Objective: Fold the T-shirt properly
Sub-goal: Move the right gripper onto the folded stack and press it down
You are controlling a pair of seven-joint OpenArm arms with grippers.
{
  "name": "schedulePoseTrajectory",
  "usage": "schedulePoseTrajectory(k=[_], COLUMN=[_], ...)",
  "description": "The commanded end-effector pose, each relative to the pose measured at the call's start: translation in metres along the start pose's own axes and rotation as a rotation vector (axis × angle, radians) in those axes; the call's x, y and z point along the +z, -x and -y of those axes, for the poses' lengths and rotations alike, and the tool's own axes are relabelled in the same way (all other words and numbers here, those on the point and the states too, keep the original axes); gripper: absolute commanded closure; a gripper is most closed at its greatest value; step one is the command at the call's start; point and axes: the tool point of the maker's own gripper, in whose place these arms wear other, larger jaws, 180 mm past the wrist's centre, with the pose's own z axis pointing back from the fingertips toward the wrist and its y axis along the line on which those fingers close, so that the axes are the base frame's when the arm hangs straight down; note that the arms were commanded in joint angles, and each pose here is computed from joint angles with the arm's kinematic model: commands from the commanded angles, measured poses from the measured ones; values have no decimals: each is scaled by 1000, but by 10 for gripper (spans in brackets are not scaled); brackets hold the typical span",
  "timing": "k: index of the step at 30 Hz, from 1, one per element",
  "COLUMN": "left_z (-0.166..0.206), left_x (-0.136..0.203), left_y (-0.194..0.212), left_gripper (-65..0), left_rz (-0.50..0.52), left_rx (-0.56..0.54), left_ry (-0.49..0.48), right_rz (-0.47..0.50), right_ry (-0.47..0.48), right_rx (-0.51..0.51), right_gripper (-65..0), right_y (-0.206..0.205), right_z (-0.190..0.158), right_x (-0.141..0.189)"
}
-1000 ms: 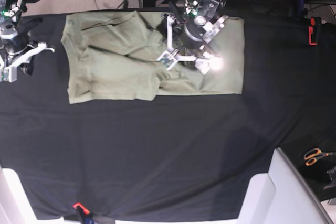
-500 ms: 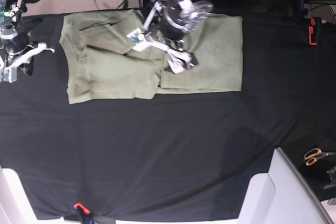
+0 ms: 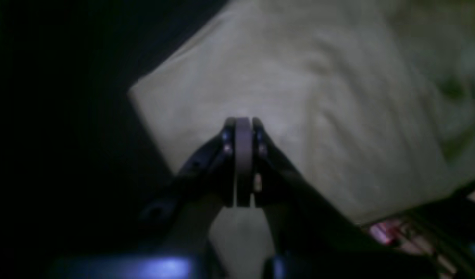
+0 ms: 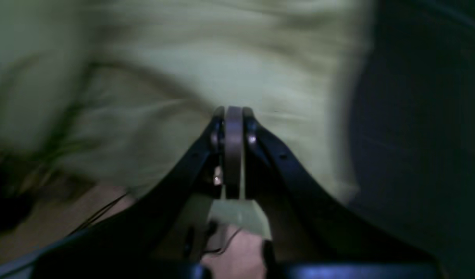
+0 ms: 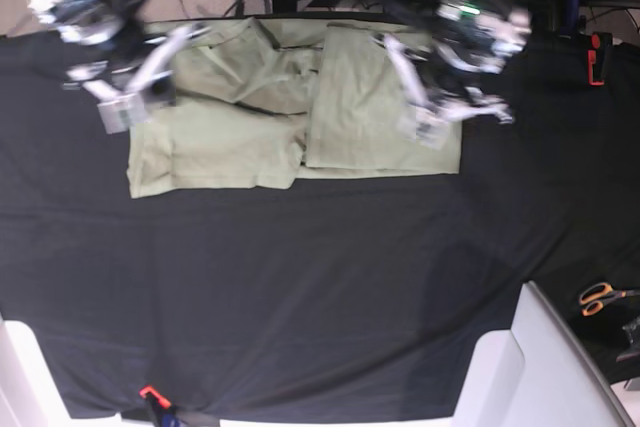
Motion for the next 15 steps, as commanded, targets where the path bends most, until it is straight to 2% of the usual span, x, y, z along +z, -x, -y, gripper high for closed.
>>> schedulePoseTrajectory(k=[1,4,7,9,15], left_z=[-10,-41,-70,-86,-110], left_x=[8,25,39,46,55], left_y=[1,16,48,78,141], left_gripper=[0,0,0,0,0], left_rz=[36,89,62,30,-6], left_rx=[52,206,274,317,405], left_ry=[-6,-32,-112,-165,-266], right_rz=[18,-12,-26,-37,-74], right_ry=[-32,-139,-218,-269,-405], right_rx=[20,78,157,187,77], right_gripper=[-14,-15,-36,-101,-324], right_y=[-8,-18,-39,-51,-70], right_z=[-11,-49,-77,-98,-121], right_x=[-2,-16,-30,-42,-77])
